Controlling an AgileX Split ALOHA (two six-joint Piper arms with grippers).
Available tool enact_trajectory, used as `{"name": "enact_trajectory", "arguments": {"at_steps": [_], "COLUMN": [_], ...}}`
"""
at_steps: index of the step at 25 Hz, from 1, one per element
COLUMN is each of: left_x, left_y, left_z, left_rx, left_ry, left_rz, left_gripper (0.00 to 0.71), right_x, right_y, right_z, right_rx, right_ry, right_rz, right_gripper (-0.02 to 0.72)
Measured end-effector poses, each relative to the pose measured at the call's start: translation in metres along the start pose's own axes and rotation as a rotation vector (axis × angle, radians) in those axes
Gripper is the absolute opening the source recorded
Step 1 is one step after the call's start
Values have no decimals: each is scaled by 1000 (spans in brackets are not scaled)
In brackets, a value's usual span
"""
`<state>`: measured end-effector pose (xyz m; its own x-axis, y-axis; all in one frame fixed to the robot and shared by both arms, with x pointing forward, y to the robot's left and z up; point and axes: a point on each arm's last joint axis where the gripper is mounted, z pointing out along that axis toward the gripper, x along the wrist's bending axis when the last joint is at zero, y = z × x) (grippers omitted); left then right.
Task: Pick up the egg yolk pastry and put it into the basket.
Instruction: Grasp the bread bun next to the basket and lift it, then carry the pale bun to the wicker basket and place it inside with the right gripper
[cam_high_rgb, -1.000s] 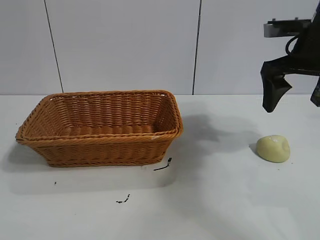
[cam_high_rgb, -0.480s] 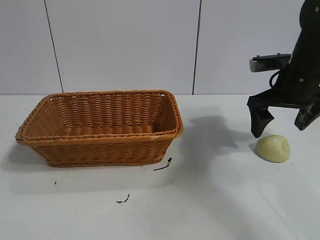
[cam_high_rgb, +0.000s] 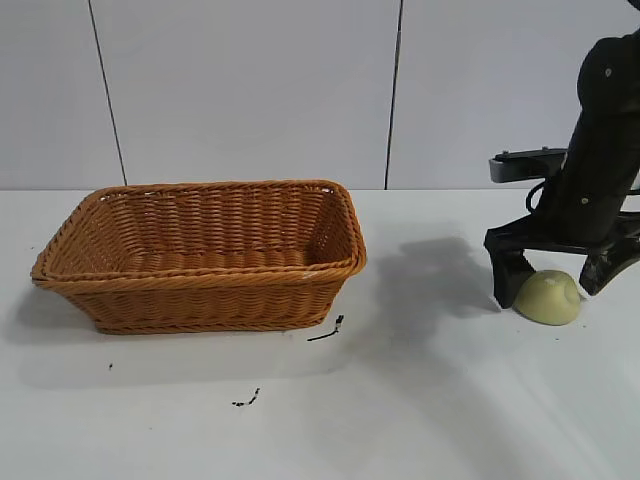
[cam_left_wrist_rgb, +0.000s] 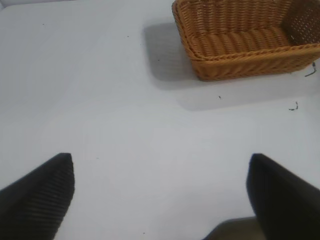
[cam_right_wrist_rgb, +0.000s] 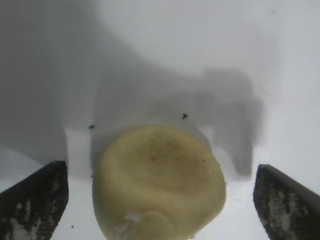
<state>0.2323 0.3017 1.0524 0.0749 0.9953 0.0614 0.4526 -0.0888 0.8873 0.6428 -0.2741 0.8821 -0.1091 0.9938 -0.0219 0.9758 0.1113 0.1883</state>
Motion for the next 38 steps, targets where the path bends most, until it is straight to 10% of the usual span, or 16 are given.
{"name": "enact_trajectory", "arguments": {"at_steps": [5,15,38], "left_x": [0,0,0], "left_y": [0,0,0], "left_z": [0,0,0], "left_rx": [0,0,0], "left_ry": [0,0,0], "left_rz": [0,0,0], "left_gripper": [695,695,695], "right_x": [0,0,0], "right_y": [0,0,65], "right_z": [1,1,-164], "right_rx": [3,6,-207], "right_ry": [3,3,7], "right_rz": [4,4,8], "right_gripper": [657,140,113]}}
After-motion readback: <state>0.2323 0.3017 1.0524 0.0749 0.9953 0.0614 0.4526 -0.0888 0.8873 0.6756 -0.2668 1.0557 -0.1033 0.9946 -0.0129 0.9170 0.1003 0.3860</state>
